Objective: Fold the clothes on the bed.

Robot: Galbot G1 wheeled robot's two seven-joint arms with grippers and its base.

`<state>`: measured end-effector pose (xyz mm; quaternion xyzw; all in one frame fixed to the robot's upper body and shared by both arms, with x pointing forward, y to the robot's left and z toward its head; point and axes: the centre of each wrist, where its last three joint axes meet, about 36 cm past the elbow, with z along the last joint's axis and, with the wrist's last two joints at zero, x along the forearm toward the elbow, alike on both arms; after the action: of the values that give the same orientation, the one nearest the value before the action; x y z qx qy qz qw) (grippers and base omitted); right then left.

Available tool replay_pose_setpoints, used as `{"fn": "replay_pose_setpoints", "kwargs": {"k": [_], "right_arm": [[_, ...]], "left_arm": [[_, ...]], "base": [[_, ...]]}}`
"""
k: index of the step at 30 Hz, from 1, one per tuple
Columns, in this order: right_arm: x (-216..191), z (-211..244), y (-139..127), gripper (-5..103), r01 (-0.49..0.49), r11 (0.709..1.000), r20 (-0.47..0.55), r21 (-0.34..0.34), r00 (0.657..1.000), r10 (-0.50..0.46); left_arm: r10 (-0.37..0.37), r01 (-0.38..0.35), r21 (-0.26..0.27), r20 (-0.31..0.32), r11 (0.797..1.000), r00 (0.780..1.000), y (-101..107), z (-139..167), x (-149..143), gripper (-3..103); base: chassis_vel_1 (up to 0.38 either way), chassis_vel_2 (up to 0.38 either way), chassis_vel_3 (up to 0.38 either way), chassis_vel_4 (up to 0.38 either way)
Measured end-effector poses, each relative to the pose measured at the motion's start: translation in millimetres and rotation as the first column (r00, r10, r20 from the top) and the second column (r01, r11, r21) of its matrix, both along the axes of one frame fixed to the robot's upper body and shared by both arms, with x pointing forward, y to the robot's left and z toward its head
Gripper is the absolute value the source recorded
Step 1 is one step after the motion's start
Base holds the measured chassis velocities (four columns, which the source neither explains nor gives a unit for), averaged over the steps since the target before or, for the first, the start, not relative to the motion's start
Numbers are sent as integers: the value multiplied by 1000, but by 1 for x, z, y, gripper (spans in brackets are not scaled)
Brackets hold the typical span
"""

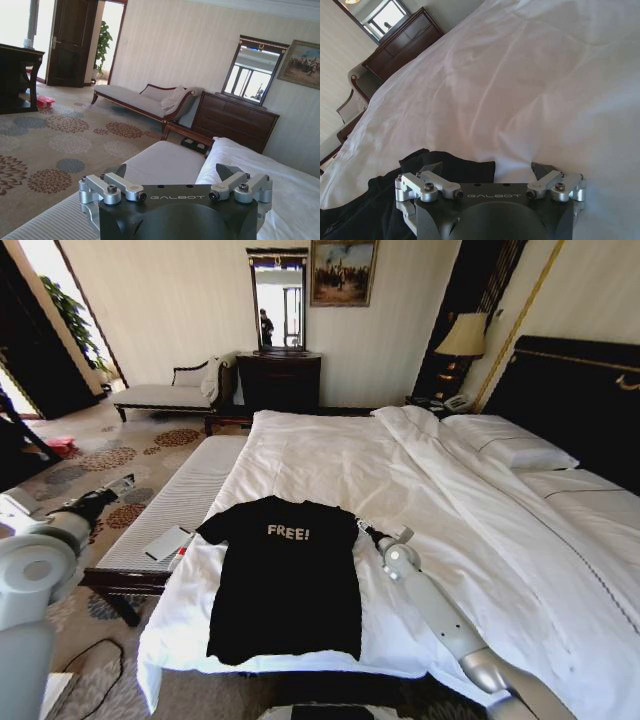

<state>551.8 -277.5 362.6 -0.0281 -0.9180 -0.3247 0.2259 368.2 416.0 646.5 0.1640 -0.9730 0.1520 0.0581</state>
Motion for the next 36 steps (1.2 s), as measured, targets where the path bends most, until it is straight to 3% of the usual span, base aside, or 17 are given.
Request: {"fn": "replay_pose_setpoints", "kwargs": {"k": [12, 15, 19, 22, 24, 27, 30, 34, 36], "right_arm": [[2, -2, 4, 97, -10, 1000, 5, 4, 1000, 10], [3, -5, 8, 81, -12, 1000, 1, 9, 1000, 12], [2, -6, 10, 70, -14, 1000, -2, 12, 1000, 14], [1, -8, 11, 54, -14, 1000, -6, 11, 1000, 15], [0, -9, 11, 54, -14, 1000, -6, 11, 1000, 14], [-2, -9, 9, 37, -13, 1000, -5, 8, 1000, 13], [-2, -9, 8, 32, -13, 1000, -5, 6, 1000, 13], [-1, -8, 10, 10, -14, 1000, 0, 9, 1000, 14], [0, -7, 11, 4, -15, 1000, 3, 11, 1000, 15]], "left_arm": [[3, -3, 2, -2, 1000, 1000, 0, 0, 0, 100], [6, -6, 3, -2, 1000, 1000, 1, 0, -1, 100], [8, -8, 5, -1, 1000, 1000, 1, 0, -1, 100], [9, -9, 7, -1, 1000, 1000, 2, 1, -1, 100], [9, -9, 8, -2, 1000, 1000, 2, 1, -1, 100], [12, -12, 10, -2, 1000, 1000, 2, 1, -1, 100], [12, -12, 12, -2, 1000, 1000, 2, 1, -1, 100], [15, -14, 17, -1, 1000, 1000, 3, 2, -1, 100], [18, -18, 19, -3, 1000, 1000, 3, 2, -1, 100]], "base": [[0, 0, 0, 0], [0, 0, 0, 0], [0, 0, 0, 0], [0, 0, 0, 0], [0, 0, 0, 0], [0, 0, 0, 0], [0, 0, 0, 0], [0, 0, 0, 0], [0, 0, 0, 0]]}}
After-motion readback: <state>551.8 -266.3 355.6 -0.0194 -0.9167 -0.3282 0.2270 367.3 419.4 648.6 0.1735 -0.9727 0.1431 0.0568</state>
